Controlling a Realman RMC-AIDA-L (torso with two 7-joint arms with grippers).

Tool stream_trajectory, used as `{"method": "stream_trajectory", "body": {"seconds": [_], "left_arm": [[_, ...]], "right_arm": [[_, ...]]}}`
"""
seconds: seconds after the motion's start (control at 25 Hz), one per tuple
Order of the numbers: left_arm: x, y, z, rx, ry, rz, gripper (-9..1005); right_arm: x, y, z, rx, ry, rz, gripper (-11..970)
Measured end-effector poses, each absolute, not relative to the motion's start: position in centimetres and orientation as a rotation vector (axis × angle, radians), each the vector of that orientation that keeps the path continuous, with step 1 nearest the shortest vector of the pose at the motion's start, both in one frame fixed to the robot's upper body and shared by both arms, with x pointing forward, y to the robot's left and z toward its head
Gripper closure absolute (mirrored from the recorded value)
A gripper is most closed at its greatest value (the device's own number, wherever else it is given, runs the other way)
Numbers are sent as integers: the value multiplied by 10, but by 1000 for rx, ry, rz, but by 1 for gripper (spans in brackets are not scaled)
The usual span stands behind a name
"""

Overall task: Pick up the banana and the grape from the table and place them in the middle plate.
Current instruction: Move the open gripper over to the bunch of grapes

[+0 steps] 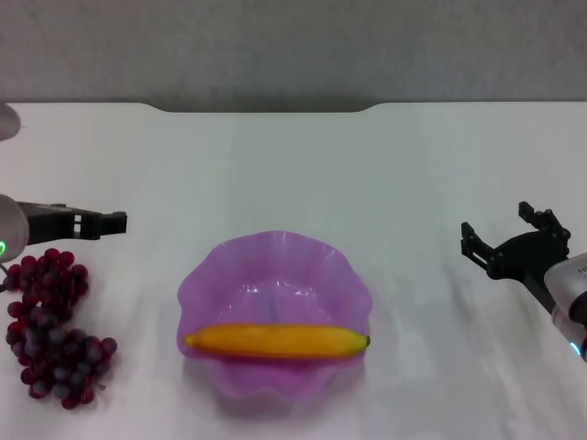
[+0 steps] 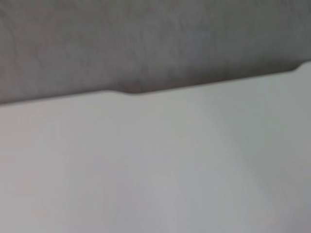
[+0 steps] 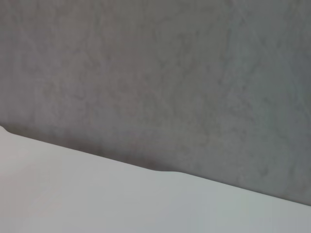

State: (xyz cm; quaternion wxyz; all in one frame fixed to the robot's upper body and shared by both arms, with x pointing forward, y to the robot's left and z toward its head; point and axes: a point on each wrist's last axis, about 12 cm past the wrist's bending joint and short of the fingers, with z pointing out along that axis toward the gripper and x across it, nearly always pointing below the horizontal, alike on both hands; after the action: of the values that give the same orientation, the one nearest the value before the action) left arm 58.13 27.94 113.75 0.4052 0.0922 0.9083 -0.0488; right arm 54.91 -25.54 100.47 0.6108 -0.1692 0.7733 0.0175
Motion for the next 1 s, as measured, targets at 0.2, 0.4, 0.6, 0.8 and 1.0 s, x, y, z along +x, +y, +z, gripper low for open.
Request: {"method": "stream_trajectory", "body": {"seconds": [0.2,0.4,0.6,0.8,1.0], "left_arm": [[585,290,1144,244,2422,-88,109],[585,296,1150,310,2501,14,109],[584,300,1150,326,2535,62,109],[588,301,1141,318,2547,53,110],[597,297,1123,325,2567,43,110]], "right_arm": [[548,-255,1003,-396,1791,40,53],[549,-255,1004,-392,1791,45,53],[549,-255,1004,-389,1793,47,53],[549,-255,1004,-390,1792,47,52],[550,-255,1004,-391,1790,48,52]]}}
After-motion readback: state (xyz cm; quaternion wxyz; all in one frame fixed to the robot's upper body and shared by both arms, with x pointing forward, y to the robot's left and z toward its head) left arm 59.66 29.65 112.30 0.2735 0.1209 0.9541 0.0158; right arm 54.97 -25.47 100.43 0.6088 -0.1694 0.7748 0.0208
